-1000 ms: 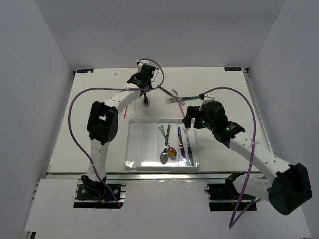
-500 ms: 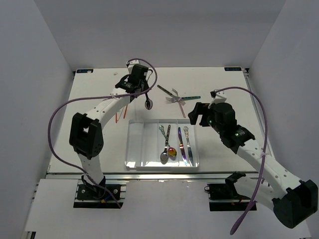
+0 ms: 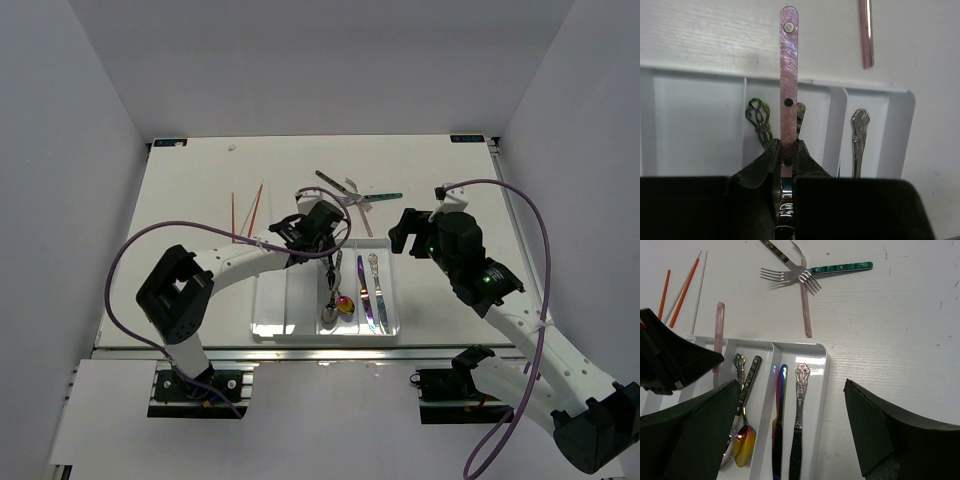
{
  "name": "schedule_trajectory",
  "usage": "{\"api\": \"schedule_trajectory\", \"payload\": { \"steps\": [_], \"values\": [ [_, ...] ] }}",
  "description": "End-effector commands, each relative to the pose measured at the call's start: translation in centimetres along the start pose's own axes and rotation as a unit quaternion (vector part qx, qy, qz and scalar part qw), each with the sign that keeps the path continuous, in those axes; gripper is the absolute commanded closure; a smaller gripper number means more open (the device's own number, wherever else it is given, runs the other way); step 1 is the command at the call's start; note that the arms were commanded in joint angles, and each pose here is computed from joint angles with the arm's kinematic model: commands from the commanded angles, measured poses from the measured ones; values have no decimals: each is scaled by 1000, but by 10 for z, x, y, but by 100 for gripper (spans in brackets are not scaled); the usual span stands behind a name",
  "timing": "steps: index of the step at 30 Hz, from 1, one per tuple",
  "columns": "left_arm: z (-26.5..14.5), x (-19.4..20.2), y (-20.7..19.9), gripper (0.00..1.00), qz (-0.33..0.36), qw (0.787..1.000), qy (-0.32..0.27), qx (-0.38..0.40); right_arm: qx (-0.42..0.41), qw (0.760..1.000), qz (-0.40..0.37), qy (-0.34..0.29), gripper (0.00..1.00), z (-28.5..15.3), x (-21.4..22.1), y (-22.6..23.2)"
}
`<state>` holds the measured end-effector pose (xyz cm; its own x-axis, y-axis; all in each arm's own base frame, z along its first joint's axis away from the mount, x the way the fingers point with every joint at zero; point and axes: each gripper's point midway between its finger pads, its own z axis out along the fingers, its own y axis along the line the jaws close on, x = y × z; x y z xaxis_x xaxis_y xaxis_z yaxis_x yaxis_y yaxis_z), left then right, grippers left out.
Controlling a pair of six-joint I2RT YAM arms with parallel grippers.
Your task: Sort the eating utensils into containers
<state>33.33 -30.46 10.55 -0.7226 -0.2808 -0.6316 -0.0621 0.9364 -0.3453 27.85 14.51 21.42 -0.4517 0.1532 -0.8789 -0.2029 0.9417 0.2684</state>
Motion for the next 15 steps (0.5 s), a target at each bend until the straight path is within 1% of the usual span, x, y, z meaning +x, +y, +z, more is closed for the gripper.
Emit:
{"api": "schedule_trajectory", "payload": {
  "steps": [1,2,5,15],
  "values": [
    [-11,2,-33,100,-26,998,-15,55,8,1000,0,-3,10,-2,-1,-4],
    [-14,13,-40,100,-8,998,-11,58,8,1000,-2,-2,11,-1,0,-4],
    [-14,32,-43,100,15,998,4,59,7,1000,-3,-2,11,-2,0,-4],
    [-10,66,-30,100,32,998,32,42,6,1000,-6,4,11,1,6,-5]
  ]
}}
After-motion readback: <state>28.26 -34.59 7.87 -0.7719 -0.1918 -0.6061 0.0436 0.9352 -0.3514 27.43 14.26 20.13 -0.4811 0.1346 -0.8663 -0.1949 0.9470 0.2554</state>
